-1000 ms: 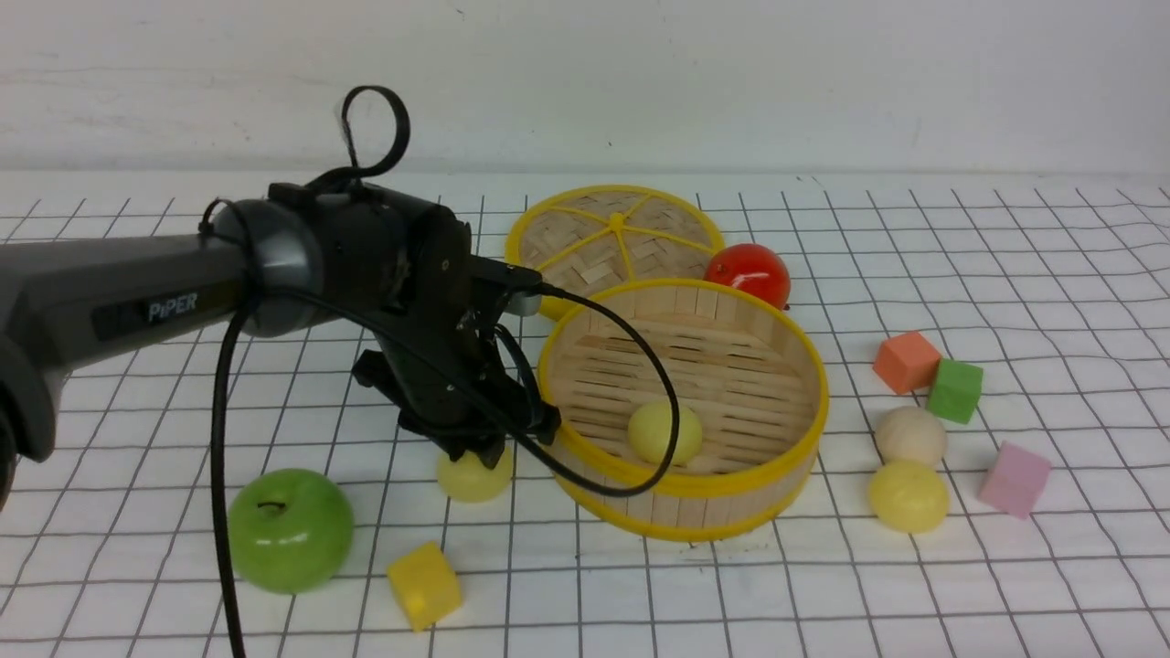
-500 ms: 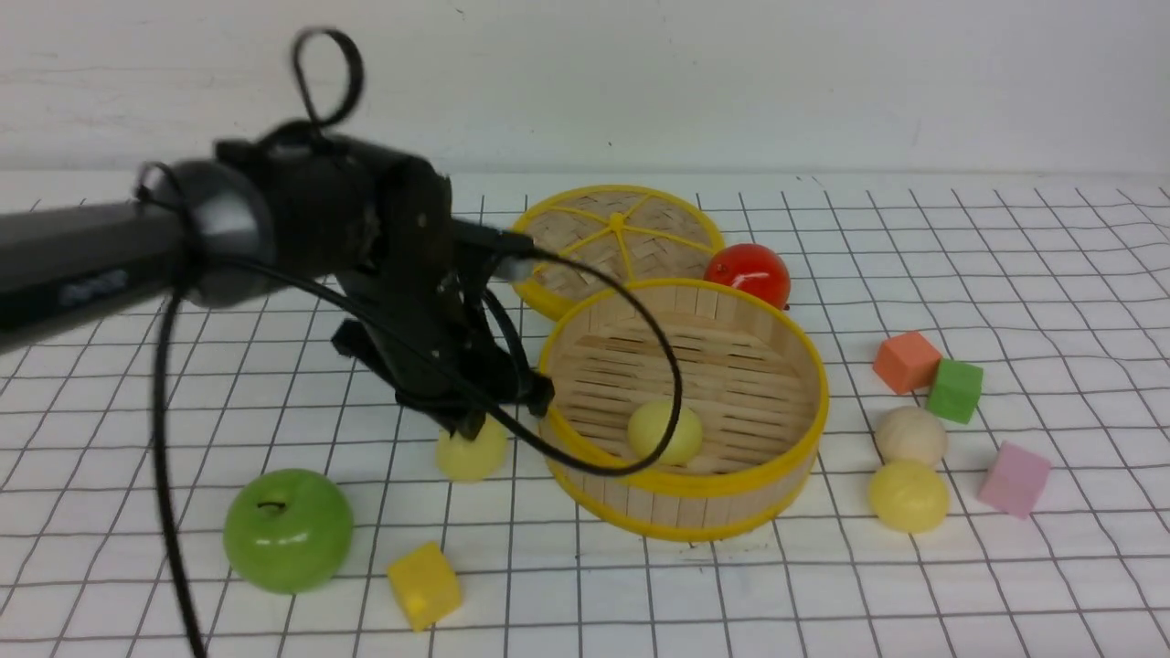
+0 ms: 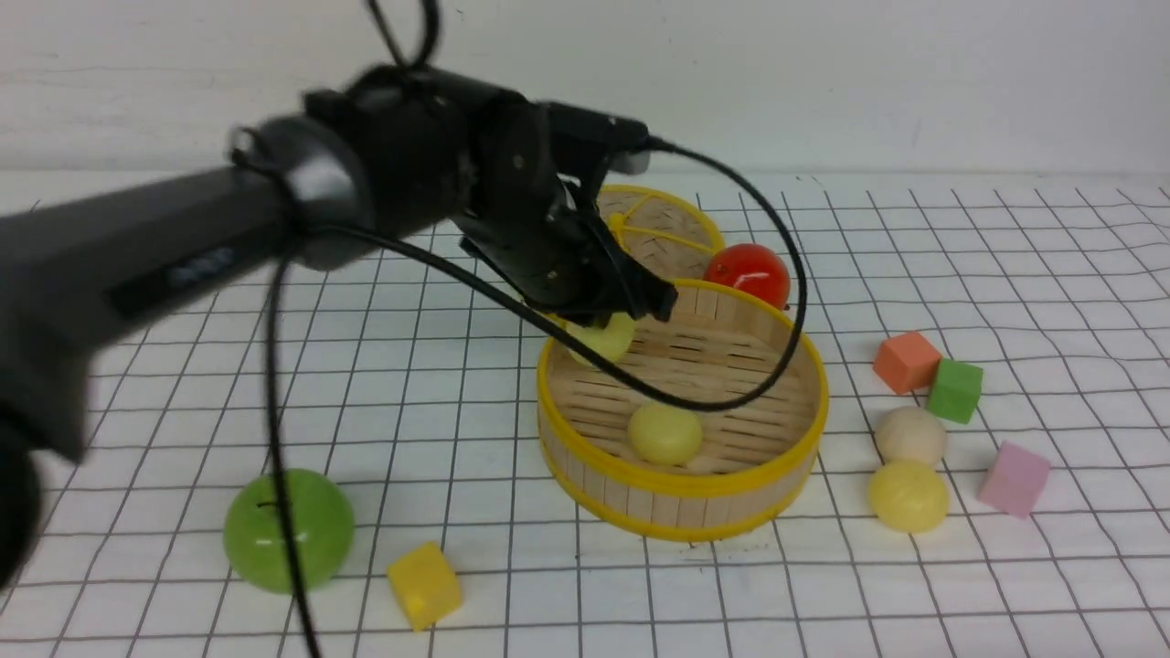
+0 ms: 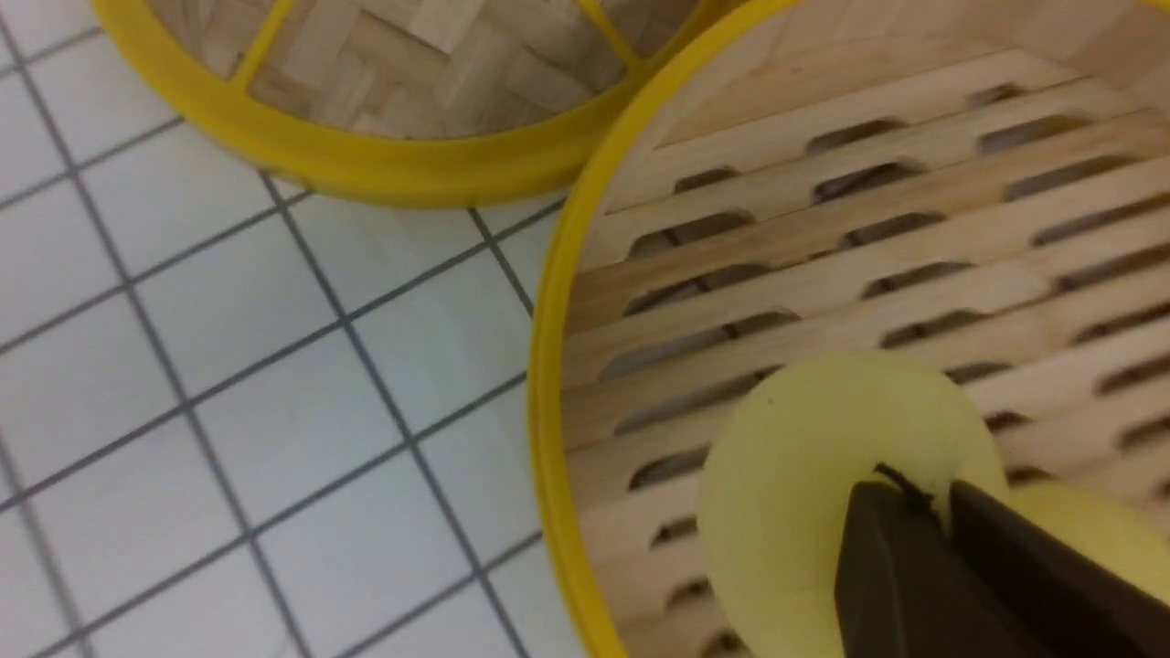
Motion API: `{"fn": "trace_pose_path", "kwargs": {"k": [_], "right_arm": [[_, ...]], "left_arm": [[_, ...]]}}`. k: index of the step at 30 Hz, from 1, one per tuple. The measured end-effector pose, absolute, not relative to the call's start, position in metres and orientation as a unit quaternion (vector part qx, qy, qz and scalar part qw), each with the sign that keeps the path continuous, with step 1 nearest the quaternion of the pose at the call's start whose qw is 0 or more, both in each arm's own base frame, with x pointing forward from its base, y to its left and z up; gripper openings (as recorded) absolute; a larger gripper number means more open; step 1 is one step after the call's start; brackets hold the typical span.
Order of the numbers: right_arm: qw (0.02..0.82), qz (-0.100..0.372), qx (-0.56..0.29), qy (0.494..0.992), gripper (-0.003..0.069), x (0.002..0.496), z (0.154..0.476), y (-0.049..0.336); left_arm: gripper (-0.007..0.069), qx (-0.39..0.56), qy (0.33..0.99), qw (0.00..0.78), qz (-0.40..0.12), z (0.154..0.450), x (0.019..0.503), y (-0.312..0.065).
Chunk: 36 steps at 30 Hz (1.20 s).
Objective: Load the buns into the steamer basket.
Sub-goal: Use the left arm to put the steamed stuffed bun into the steamer, then use the right arm to grab a steamed stuffed bun
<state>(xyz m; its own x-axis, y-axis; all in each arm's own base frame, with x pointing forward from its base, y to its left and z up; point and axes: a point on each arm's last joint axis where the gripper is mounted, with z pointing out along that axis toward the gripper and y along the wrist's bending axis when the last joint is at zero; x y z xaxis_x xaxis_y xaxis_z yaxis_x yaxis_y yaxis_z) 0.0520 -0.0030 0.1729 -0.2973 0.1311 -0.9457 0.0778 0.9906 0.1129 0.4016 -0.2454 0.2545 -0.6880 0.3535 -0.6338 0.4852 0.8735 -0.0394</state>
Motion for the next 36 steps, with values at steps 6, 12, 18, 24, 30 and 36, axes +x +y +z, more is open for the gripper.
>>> {"fn": "trace_pose_path", "kwargs": {"k": [6, 12, 18, 24, 30, 36], "right_arm": [[0.589, 0.023, 0.065, 0.805, 0.0239, 0.052, 0.173, -0.003], [0.589, 0.023, 0.065, 0.805, 0.0239, 0.052, 0.173, -0.003], [0.589, 0.023, 0.065, 0.805, 0.0239, 0.052, 0.173, -0.003], [0.589, 0.023, 0.065, 0.805, 0.0239, 0.052, 0.173, -0.003], [0.591, 0.022, 0.064, 0.804, 0.0239, 0.052, 0.173, -0.003], [0.623, 0.126, 0.146, 0.758, 0.0239, 0.055, 0.181, 0.001]], "left_arm": [[0.0190, 0.239, 0.921, 0.297, -0.083, 0.211, 0.423, -0.257], [0.0434, 0.226, 0.928, 0.284, -0.089, 0.238, 0.414, -0.254], [0.0318, 0.229, 0.900, 0.343, -0.139, 0.340, 0.354, -0.240], [0.0002, 0.241, 0.856, 0.418, -0.187, 0.387, 0.270, -0.207], [-0.0013, 0.208, 0.792, 0.514, -0.255, 0.379, 0.170, -0.139], [-0.0013, 0.178, 0.751, 0.567, -0.286, 0.333, 0.109, -0.089]]}}
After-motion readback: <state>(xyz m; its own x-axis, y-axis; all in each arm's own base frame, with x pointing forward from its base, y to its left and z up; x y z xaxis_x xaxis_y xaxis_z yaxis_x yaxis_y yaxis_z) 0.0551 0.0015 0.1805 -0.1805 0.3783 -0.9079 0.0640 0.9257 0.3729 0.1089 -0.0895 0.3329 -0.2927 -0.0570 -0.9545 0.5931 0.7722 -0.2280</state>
